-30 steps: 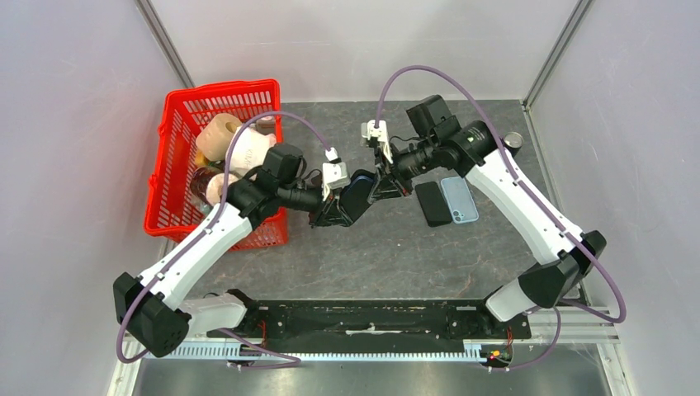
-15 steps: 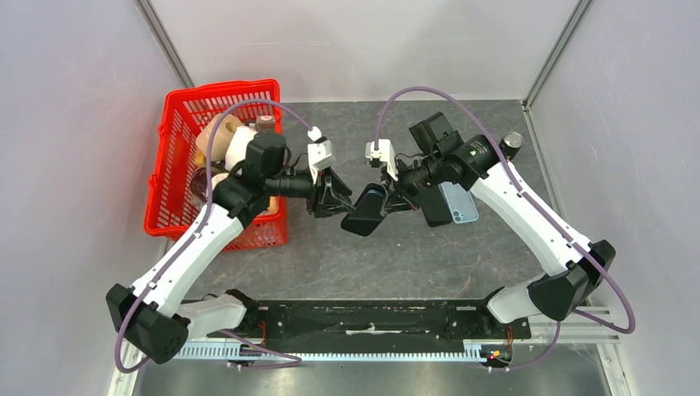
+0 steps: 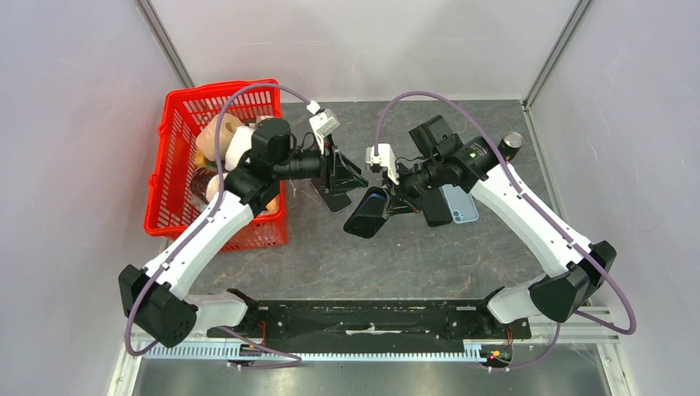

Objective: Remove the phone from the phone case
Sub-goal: Remove the phone case from the phone.

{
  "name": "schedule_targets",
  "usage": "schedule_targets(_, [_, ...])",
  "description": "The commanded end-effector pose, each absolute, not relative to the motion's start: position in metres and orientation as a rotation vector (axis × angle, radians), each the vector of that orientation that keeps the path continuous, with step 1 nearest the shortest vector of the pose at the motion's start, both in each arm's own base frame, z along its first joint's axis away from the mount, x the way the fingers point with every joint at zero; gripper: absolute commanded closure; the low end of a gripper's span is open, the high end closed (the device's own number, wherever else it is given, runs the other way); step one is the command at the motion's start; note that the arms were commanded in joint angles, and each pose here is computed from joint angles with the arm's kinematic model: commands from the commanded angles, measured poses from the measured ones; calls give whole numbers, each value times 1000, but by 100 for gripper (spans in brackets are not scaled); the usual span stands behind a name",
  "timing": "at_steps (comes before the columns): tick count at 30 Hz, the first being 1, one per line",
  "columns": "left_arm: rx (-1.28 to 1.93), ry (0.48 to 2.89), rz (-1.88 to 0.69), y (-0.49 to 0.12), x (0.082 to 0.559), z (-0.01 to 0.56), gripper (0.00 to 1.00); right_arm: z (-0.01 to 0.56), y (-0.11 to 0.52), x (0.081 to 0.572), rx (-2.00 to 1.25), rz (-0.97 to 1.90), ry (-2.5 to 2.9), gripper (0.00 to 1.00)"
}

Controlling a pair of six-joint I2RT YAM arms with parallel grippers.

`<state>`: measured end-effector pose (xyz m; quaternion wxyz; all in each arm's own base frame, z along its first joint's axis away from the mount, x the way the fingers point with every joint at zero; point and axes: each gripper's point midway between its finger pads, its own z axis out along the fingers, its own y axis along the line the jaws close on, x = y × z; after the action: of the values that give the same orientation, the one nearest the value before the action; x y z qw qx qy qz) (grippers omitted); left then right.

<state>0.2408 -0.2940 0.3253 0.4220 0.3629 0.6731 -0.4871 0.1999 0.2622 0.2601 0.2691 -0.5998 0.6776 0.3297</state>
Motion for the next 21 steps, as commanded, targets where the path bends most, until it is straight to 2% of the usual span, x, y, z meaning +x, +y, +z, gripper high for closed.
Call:
schedule_targets(1, [805,1695,-1310,-304,245,335,42,286,269,199,-1611,898,1709,100])
schedule_targets(21, [833,1720,-1362,-316,236,315,40,286,272,201,-1607,911,1717,100])
